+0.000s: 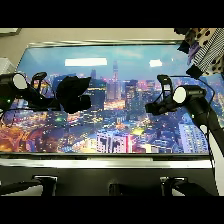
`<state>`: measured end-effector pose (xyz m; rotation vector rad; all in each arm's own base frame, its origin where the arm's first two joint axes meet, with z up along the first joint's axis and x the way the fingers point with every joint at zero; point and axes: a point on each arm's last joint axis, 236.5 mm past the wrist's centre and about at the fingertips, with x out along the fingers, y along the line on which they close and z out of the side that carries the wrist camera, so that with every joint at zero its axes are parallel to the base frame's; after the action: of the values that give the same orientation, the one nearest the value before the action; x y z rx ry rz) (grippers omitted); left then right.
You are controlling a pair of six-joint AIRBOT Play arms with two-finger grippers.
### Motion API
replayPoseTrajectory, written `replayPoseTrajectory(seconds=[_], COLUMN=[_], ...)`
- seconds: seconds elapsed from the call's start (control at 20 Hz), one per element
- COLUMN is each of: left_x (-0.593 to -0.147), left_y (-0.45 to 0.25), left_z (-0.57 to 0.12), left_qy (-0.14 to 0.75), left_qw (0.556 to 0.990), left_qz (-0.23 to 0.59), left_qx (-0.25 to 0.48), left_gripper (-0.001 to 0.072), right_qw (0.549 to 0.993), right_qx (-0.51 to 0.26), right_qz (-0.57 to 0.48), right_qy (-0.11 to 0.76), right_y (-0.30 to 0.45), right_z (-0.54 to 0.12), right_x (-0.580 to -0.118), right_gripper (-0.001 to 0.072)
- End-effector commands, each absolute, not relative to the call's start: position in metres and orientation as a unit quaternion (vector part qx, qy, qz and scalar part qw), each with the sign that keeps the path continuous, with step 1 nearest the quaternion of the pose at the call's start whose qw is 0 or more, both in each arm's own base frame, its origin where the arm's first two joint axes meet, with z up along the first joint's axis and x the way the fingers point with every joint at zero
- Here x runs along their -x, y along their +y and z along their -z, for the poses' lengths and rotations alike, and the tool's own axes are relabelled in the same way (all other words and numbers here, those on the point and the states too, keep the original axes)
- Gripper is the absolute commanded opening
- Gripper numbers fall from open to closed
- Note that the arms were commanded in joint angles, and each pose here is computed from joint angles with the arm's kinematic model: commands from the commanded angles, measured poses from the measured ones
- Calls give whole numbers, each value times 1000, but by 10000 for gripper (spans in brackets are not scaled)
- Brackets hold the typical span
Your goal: Fold the clothes and pants, and hang the long-sleeved shirts on hangers.
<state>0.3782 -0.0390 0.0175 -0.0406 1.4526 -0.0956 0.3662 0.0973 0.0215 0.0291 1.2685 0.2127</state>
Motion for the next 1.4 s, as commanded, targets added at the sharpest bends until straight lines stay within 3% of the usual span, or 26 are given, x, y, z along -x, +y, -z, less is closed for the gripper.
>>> replayPoseTrajectory(seconds=[0.0,0.25,0.5,0.55,0.6,0.7,0.95,1.2,1.35], left_x=[-403,-480,-515,-515,-515,-516,-490,-406,-360], left_y=[-39,-48,-55,-56,-59,-66,-147,-284,-357], left_z=[-15,19,85,95,99,91,42,22,29], left_qy=[632,546,533,541,548,549,571,611,621], left_qw=[774,836,842,836,831,829,794,731,712], left_qz=[33,34,30,29,31,40,163,291,319], left_qx=[32,48,78,79,86,100,131,89,77], left_gripper=[720,720,720,693,492,12,13,13,13], right_qw=[805,796,789,789,789,782,762,789,808], right_qx=[-15,-14,-15,-20,-25,-35,-19,41,62], right_qz=[-99,-100,-101,-98,-94,-89,-92,-52,-43], right_qy=[584,597,606,606,607,616,640,611,585], right_y=[98,98,98,98,98,99,93,53,38], right_z=[-23,-21,-20,-20,-20,-19,-27,-74,-107], right_x=[-370,-363,-358,-358,-358,-353,-329,-302,-278], right_gripper=[31,31,33,33,33,33,68,75,74])
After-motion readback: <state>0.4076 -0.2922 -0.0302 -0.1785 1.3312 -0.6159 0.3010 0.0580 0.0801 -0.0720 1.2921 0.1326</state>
